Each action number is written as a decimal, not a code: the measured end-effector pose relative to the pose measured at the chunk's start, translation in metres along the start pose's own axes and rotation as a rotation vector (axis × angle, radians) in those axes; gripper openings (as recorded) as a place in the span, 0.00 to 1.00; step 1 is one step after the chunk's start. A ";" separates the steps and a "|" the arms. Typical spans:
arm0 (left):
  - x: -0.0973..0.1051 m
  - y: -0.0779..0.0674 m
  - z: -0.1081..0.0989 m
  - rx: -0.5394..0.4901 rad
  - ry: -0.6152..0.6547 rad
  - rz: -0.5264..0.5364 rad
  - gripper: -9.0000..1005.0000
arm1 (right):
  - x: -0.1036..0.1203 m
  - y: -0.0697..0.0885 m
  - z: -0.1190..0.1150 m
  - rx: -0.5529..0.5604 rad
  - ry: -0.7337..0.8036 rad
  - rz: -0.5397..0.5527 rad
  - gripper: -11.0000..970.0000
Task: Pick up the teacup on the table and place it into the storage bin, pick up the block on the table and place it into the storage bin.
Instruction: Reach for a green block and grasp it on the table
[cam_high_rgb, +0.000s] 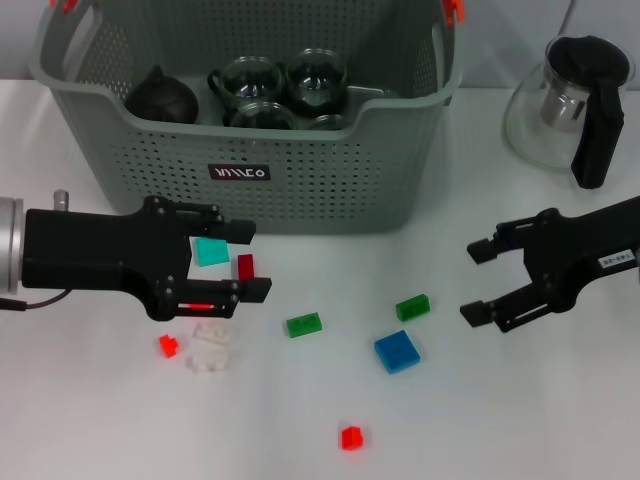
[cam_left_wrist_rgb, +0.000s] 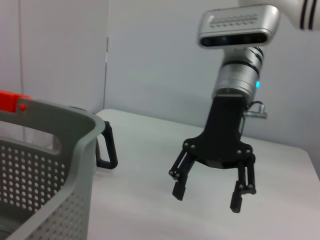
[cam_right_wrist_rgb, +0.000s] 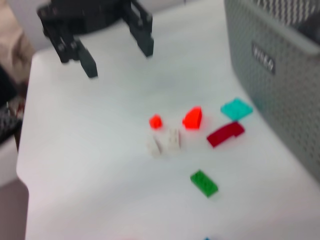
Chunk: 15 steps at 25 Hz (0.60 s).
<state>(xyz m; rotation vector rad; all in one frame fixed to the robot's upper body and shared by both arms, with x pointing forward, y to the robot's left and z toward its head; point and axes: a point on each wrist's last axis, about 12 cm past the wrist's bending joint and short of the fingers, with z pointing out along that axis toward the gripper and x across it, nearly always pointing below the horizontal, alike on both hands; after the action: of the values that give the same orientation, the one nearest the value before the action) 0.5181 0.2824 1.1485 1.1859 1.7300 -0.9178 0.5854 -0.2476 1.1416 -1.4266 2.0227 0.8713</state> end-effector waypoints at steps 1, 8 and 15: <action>0.000 0.000 0.000 0.001 0.002 0.004 0.66 | -0.004 -0.001 0.002 0.000 0.035 -0.001 0.97; 0.008 -0.002 0.002 0.014 0.013 0.000 0.66 | -0.033 -0.006 0.021 0.021 0.235 -0.051 0.97; 0.014 -0.002 0.003 0.007 -0.001 -0.016 0.66 | -0.056 -0.010 0.038 0.069 0.382 -0.138 0.97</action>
<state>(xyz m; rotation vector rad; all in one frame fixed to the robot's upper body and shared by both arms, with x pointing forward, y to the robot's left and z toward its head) 0.5137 0.2844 1.1345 1.1776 1.7393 -0.9339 0.6143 -0.1870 1.1542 -1.7750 2.1641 0.4929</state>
